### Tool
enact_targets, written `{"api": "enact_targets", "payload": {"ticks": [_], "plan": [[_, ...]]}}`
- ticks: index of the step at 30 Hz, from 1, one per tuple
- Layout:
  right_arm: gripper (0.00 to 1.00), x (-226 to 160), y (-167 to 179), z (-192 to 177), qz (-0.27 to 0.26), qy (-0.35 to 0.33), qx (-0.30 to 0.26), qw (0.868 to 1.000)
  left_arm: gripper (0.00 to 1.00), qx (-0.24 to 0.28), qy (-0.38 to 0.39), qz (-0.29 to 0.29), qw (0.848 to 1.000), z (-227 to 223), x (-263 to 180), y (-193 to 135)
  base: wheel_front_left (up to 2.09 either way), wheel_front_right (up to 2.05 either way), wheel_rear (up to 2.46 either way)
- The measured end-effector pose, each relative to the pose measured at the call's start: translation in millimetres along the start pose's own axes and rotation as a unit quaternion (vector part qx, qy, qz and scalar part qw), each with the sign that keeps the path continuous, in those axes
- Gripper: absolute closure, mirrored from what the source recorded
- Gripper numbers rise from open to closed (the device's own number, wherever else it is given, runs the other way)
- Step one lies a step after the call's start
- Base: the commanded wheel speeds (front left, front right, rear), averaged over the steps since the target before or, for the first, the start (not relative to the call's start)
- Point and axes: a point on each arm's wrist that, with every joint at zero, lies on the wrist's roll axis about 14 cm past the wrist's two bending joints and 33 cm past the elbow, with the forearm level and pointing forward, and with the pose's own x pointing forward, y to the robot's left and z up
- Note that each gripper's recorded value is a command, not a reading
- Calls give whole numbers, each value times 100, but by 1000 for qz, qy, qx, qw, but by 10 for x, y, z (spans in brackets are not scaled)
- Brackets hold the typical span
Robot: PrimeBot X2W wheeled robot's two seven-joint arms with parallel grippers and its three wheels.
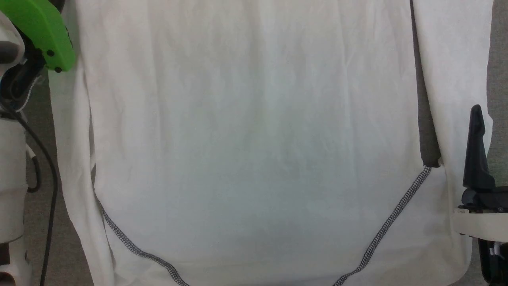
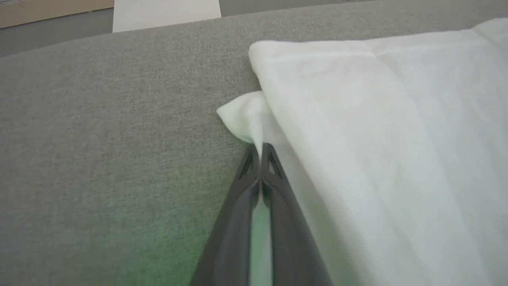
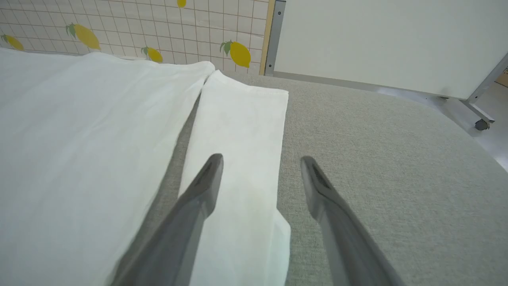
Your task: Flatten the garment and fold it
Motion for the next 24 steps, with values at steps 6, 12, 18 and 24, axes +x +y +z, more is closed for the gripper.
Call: {"api": "enact_targets", "payload": {"ticks": [6,12,18,24], "plan": [[0,-35,-8,112,-1,-14,4,1000,100,-23,-37,21,999,137,-178,130,0,0,0],[0,-106,-4,288,1,-36,14,999,100,-56,-75,34,995,238,-480,247,0,0,0],[0,-236,-20,468,1,-58,24,998,100,-81,-109,51,989,312,-886,379,0,0,0],[0,-411,-27,629,3,-76,37,996,100,-103,-132,86,982,305,-1397,623,0,0,0]]}}
